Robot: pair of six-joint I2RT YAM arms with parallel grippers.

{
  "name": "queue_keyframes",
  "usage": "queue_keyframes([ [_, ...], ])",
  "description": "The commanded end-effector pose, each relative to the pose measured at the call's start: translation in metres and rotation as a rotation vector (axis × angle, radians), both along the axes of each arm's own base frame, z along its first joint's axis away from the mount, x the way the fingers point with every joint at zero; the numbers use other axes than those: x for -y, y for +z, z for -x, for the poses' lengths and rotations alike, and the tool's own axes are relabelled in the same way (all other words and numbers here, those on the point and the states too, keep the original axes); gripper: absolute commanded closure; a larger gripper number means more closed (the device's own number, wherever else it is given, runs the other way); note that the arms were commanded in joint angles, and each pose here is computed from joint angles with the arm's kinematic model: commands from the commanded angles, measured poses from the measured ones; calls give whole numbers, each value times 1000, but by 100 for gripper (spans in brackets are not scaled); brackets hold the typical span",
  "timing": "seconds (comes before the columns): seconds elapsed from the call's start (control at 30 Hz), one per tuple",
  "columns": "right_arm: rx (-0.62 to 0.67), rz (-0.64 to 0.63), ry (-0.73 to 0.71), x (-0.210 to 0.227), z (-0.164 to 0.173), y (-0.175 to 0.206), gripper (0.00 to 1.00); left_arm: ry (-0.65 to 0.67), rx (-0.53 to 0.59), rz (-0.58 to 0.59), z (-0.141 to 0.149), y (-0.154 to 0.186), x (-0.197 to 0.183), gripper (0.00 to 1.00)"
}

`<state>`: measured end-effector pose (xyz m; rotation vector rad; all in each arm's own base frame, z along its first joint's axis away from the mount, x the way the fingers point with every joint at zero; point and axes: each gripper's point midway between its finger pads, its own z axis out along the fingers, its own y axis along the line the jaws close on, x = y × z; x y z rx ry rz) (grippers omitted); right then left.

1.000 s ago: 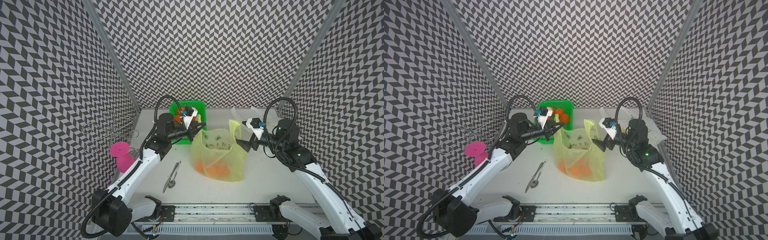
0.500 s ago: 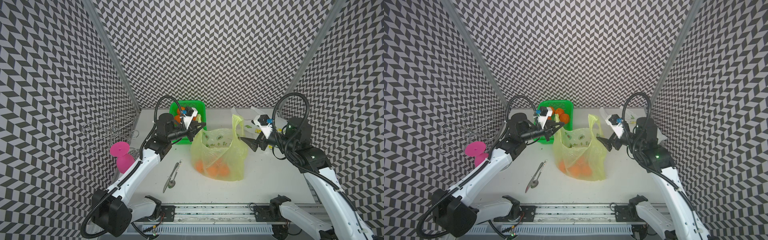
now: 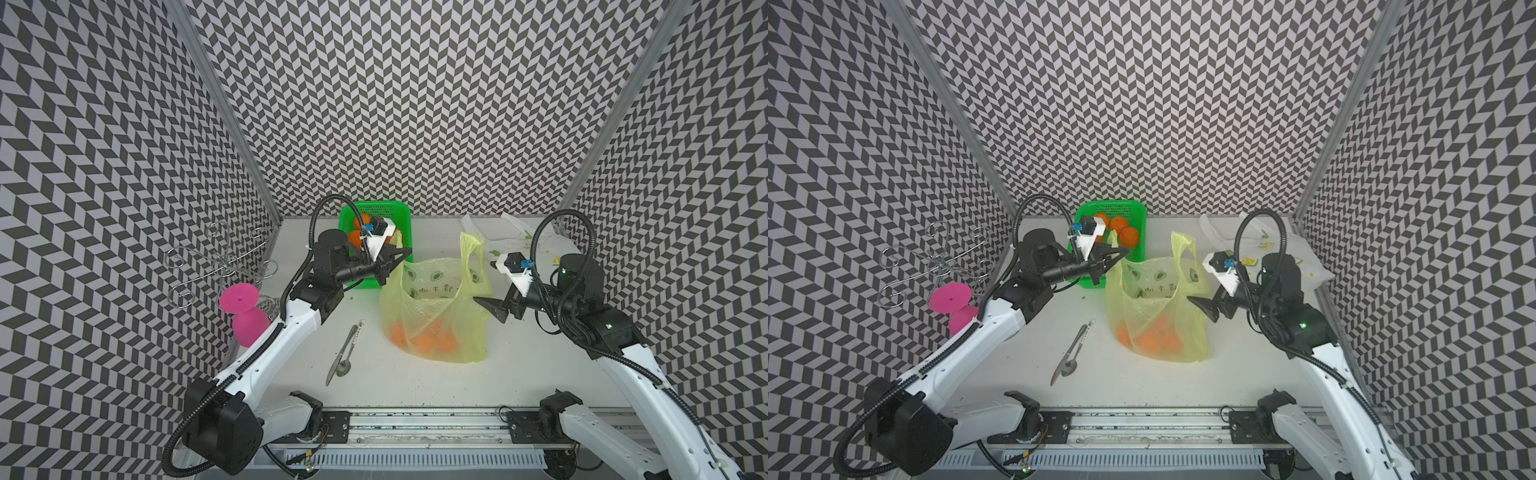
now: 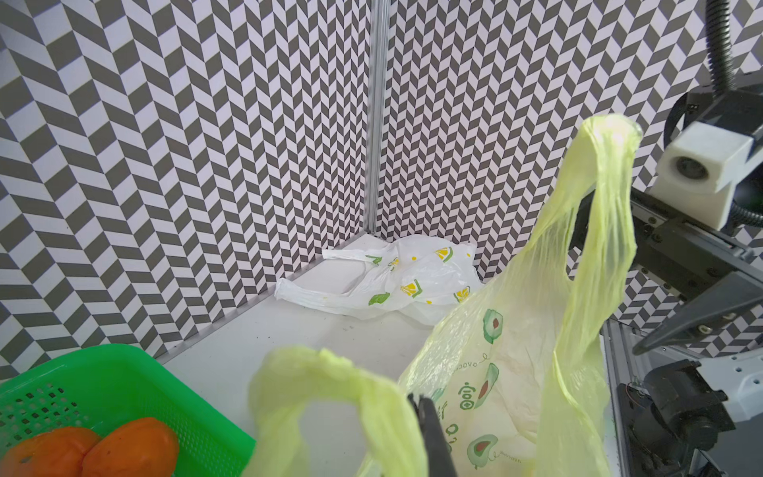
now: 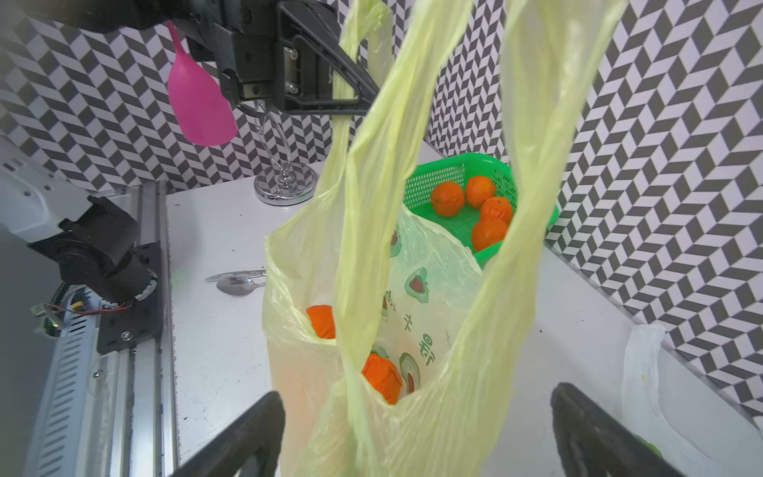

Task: Place the oranges into plastic bags & tie knots
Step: Tie the plastic bag at the center of the board.

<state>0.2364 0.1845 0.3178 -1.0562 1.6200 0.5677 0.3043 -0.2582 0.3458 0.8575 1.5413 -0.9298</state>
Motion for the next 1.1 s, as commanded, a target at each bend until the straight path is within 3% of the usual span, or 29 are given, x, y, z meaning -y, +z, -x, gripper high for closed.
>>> queue_keyframes([
  [0.0,133,-16,41,-10,0,24,0,-16,48,25,8,13,0,100],
  [0.43,159,-30,85,-31,-8,12,0,-24,52,30,13,17,-1,100],
  [0.5,186,-23,70,-33,-12,9,4,-24,51,29,13,16,-1,100],
  [0.7,335,-38,-39,-32,-34,22,24,-21,53,31,11,16,0,100],
  [1.07,361,-119,-167,-18,-47,39,81,-40,80,29,18,30,-1,97],
])
